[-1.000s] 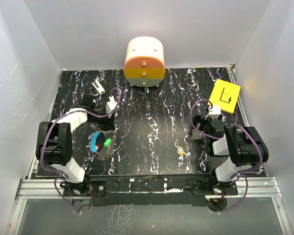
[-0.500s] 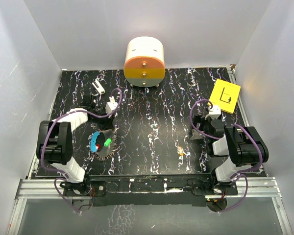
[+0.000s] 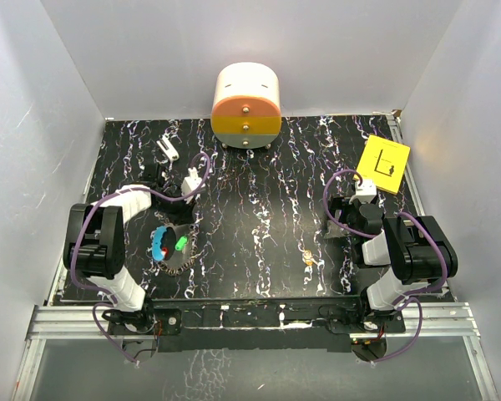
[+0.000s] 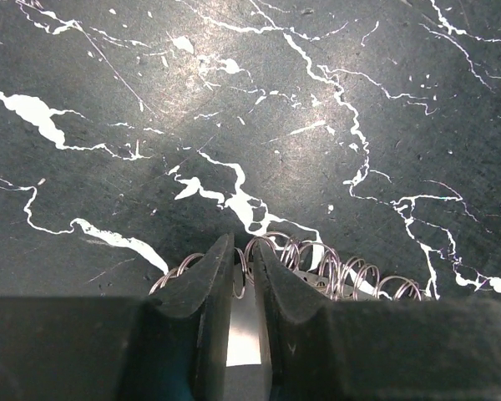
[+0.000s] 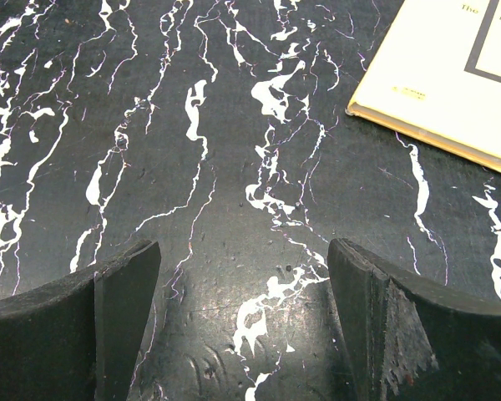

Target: Put the keys on the keyring

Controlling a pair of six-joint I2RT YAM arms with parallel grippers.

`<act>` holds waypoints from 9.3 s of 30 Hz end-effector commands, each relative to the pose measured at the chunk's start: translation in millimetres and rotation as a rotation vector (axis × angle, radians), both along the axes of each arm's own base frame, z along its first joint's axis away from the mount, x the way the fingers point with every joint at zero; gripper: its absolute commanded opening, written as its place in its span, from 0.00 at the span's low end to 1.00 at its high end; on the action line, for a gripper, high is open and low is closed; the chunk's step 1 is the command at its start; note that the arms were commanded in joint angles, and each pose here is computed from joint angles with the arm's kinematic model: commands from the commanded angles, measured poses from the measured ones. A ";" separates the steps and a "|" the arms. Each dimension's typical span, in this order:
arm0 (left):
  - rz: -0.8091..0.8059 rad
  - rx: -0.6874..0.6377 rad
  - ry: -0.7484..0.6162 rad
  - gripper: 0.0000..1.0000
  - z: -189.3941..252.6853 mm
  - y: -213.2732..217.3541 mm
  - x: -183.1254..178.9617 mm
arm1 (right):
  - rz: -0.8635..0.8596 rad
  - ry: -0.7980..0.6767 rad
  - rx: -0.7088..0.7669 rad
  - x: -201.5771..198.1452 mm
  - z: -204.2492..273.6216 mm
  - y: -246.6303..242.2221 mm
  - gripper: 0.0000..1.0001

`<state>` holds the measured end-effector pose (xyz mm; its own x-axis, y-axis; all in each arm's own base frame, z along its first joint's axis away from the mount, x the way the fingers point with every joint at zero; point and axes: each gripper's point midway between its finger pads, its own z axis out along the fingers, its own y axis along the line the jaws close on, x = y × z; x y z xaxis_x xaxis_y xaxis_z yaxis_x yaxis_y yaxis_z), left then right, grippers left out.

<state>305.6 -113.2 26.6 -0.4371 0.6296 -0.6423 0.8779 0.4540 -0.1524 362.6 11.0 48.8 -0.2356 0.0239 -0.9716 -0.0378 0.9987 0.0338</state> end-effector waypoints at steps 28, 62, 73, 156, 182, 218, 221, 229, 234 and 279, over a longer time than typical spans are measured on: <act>-0.028 -0.092 0.032 0.00 79.6 -17.1 -10.8 | 0.019 -0.137 -0.008 17.0 36.0 1.1 0.27; 0.053 -0.071 0.036 0.00 229.4 -109.2 -8.0 | 0.892 -0.249 0.412 -95.7 235.5 214.1 0.81; 0.273 0.124 0.331 0.00 179.7 -95.2 -27.2 | 1.020 -0.255 0.376 -126.3 235.0 283.8 0.79; 0.912 -0.090 0.934 0.00 185.5 -96.3 -0.7 | -0.105 0.749 0.184 -136.1 46.1 139.0 0.43; 0.909 -0.138 0.973 0.00 186.6 -106.4 9.9 | -0.261 0.836 0.366 -151.1 -7.4 129.4 0.30; 0.959 -0.168 1.007 0.00 182.4 -112.0 15.5 | -0.073 0.762 0.446 -136.8 47.2 157.4 0.08; 0.975 -0.184 1.016 0.00 182.9 -115.8 17.9 | 0.030 0.719 0.492 -129.8 74.9 176.8 0.08; 0.996 -0.209 1.055 0.00 186.1 -132.3 14.9 | 0.410 0.568 0.456 -119.9 118.8 251.2 0.08; 1.054 -0.189 1.113 0.00 175.7 -132.2 5.9 | 0.578 0.415 0.427 -106.1 141.9 294.2 0.08; 1.269 -0.151 1.023 0.00 146.3 -102.1 -0.4 | 0.384 0.489 0.160 -130.9 120.1 283.8 0.08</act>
<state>311.7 -225.6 159.6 -0.8620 -0.4526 0.2284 -0.5023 0.7015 -0.5056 256.9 320.3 198.0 -0.5435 -0.0374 -0.8386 -0.4393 0.8639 0.2462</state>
